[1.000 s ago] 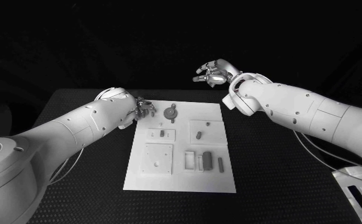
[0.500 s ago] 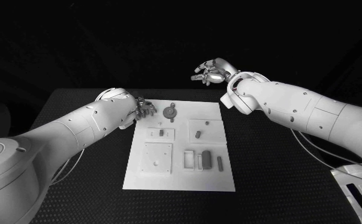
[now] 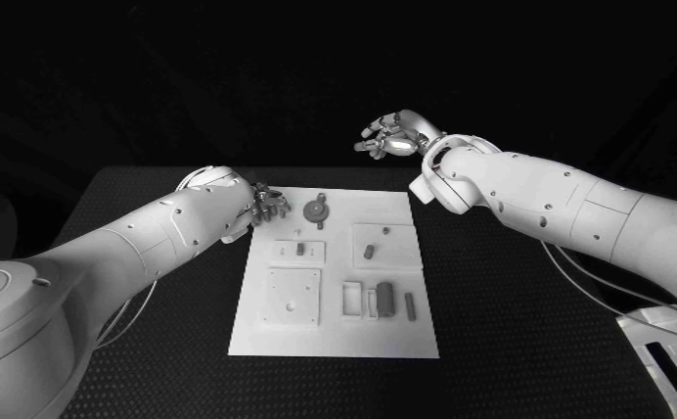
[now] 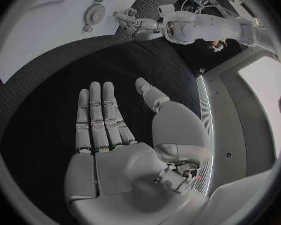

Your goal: Assemble the parts on the task board

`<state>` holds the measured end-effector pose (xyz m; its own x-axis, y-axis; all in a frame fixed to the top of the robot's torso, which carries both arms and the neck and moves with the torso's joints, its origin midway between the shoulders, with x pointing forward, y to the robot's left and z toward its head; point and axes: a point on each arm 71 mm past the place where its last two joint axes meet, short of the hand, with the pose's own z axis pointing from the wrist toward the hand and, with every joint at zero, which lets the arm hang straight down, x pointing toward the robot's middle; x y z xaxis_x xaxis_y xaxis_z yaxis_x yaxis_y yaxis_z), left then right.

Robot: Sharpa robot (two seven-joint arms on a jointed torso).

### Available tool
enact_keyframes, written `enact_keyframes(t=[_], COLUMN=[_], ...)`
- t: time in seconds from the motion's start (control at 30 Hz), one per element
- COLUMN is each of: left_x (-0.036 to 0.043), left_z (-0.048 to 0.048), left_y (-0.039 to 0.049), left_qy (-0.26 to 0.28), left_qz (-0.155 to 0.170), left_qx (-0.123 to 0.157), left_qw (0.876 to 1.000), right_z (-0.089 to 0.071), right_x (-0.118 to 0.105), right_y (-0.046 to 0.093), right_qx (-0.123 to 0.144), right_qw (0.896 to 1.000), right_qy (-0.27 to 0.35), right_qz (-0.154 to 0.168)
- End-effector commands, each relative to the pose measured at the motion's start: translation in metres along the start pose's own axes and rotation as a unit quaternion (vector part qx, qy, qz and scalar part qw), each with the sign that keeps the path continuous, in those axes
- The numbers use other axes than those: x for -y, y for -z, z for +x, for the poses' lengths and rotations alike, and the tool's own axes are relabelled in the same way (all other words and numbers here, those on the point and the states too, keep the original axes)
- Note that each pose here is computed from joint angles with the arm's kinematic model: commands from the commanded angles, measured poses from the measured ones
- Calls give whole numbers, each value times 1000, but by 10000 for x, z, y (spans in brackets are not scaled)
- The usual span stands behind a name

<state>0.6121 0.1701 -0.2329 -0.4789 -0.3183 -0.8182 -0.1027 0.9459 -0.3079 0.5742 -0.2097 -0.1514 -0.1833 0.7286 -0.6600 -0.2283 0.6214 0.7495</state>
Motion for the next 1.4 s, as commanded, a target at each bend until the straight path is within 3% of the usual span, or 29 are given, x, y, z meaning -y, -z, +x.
enact_keyframes(t=[0.03,0.83,1.17,1.4], left_x=[22,-8,32,3], left_z=[34,74,111,97], left_y=[-5,-25,-27,-29], left_qy=[2,2,-3,-2], left_qz=[9,10,20,19], left_qx=[-8,-12,-19,-16], left_qw=[1000,1000,1000,1000], right_z=[24,43,56,52], right_x=[-18,-38,-46,-40], right_y=[-3,-6,-14,-13], right_qx=[-13,-16,-18,-18], right_qw=[1000,1000,1000,1000], right_qy=[-6,-9,-10,-9], right_qz=[-8,-9,-10,-9])
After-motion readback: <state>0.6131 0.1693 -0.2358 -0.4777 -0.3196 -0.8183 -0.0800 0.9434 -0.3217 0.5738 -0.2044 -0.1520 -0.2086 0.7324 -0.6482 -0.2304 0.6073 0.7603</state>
